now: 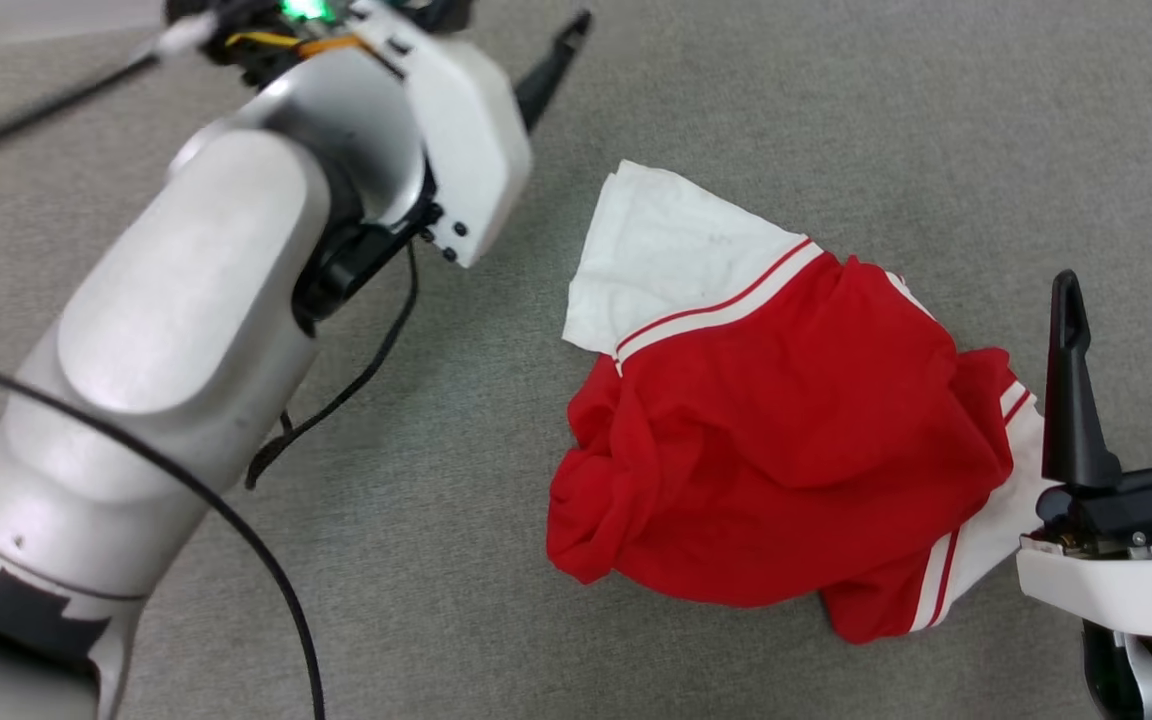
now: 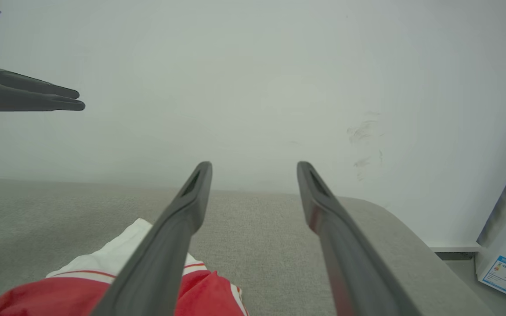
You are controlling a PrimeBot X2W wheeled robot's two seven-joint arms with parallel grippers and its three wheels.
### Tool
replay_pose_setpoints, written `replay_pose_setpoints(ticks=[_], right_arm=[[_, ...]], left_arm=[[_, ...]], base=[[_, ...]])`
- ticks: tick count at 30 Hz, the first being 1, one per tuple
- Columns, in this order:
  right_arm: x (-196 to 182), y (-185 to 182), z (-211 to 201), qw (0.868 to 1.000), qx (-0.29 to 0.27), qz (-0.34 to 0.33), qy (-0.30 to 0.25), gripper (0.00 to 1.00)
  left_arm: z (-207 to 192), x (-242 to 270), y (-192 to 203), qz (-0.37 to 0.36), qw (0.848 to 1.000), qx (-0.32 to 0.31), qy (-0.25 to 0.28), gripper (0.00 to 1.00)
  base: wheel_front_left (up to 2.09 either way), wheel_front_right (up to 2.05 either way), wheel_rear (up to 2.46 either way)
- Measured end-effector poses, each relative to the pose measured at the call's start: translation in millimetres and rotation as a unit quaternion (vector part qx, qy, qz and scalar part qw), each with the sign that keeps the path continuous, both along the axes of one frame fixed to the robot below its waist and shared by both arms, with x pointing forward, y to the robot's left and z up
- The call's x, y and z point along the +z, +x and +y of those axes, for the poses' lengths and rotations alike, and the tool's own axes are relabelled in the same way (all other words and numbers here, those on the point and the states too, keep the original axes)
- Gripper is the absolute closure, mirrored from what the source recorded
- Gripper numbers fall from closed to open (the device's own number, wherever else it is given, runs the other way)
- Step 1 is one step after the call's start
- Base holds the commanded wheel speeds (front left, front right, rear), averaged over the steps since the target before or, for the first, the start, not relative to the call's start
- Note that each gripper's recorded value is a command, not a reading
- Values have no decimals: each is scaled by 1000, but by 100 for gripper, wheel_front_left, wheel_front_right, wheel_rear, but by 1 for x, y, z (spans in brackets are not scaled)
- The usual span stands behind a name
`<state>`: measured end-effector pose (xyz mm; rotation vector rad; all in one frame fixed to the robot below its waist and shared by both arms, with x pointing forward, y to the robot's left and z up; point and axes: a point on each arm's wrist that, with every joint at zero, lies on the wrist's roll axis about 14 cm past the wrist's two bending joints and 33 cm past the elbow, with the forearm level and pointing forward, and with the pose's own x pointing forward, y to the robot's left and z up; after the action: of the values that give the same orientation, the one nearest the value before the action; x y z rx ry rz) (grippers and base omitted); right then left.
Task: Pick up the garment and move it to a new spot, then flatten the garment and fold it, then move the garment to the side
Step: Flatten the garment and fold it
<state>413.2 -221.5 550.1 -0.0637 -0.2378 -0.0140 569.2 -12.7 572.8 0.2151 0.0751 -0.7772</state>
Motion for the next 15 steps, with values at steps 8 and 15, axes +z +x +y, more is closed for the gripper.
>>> replay_pose_setpoints(ticks=[8,15], right_arm=[[-6,12,1,1000,-2,5,-8,0],[-19,22,1,1000,-4,19,-13,0]], left_arm=[[-35,-63,-17,172,969,-96,150,0],[-36,-131,-39,282,910,-147,267,0]], base=[[0,0,0],[0,0,0]])
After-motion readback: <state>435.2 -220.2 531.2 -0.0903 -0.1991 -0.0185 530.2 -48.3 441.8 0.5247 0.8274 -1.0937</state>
